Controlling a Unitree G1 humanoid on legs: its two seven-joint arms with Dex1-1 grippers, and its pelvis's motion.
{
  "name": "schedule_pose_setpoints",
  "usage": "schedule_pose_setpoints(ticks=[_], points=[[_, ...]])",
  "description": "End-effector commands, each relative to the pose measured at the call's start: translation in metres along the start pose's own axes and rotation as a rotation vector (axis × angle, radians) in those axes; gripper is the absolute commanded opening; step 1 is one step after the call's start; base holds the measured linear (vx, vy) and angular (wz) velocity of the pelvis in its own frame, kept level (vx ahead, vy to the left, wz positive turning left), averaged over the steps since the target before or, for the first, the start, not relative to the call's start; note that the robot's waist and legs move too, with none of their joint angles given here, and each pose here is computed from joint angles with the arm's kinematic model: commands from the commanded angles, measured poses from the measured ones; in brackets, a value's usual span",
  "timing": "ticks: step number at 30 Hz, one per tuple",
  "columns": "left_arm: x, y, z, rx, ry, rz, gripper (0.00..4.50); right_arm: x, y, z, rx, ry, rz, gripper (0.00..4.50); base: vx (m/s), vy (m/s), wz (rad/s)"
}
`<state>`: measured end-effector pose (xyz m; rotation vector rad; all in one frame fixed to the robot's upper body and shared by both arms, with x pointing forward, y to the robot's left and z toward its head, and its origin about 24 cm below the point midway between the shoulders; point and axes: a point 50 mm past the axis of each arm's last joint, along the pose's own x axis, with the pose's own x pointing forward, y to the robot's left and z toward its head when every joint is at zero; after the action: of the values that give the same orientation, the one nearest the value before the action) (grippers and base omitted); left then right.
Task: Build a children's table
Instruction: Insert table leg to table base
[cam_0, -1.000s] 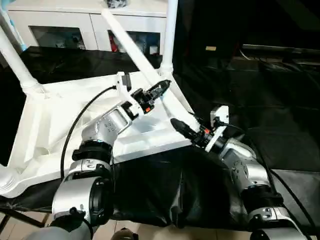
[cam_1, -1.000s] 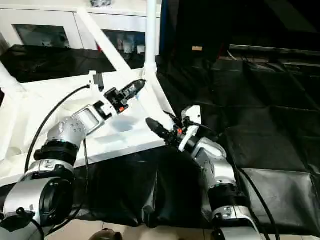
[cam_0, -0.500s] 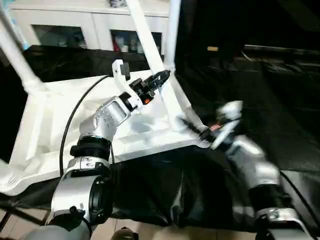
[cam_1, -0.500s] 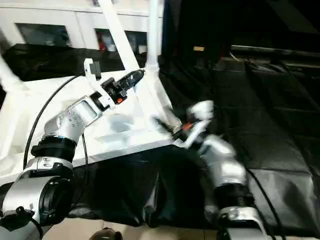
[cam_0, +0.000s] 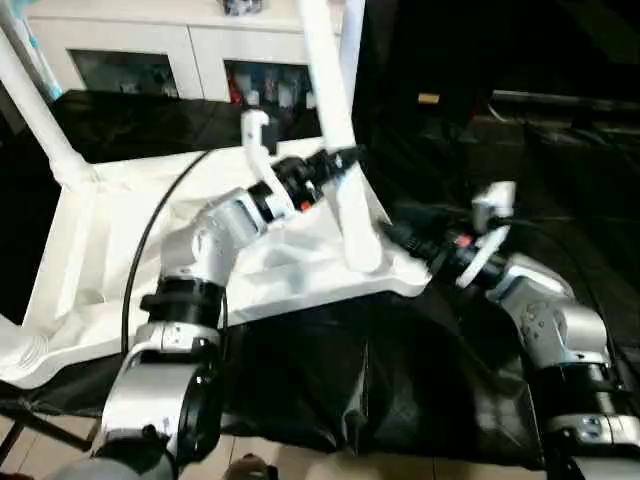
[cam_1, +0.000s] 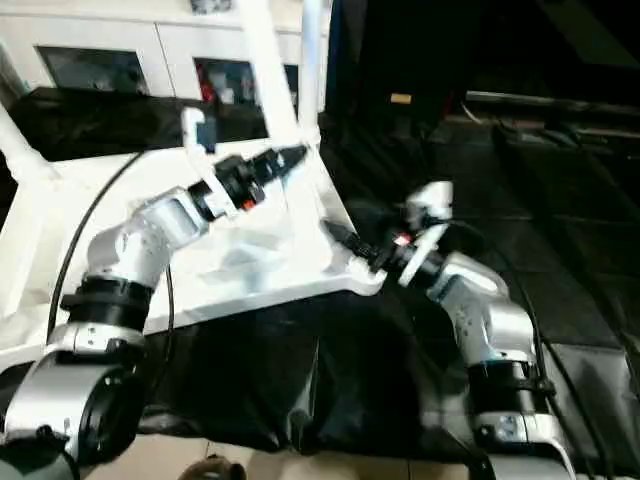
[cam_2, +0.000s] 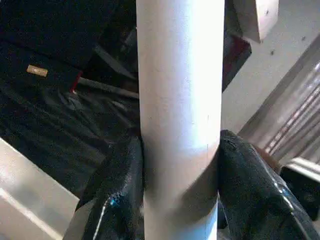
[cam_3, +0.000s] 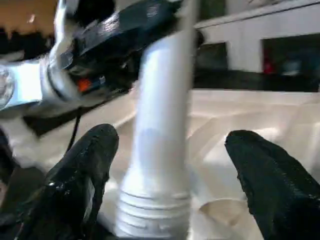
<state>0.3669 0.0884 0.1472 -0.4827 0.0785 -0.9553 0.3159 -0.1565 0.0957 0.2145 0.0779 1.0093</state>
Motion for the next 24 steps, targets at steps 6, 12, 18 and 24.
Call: schedule_pose_setpoints(ticks=[6, 12, 18, 24], points=[[0.014, -0.016, -0.001, 0.181, 0.025, 0.111, 1.88, 0.023, -0.01, -0.004, -0.168, 0.166, -0.204, 3.93, 0.0, 0.0, 0.0], [0.019, -0.027, -0.002, 0.237, 0.013, 0.129, 1.86, 0.044, -0.002, -0.009, -0.142, 0.142, -0.235, 3.93, 0.0, 0.0, 0.0], [0.019, -0.029, -0.005, 0.291, 0.027, 0.156, 1.86, 0.061, 0.003, -0.013, -0.128, 0.131, -0.243, 3.57, 0.0, 0.0, 0.0], [0.018, -0.031, -0.006, 0.309, 0.03, 0.155, 1.86, 0.066, 0.007, -0.014, -0.123, 0.128, -0.232, 3.15, 0.0, 0.0, 0.0]])
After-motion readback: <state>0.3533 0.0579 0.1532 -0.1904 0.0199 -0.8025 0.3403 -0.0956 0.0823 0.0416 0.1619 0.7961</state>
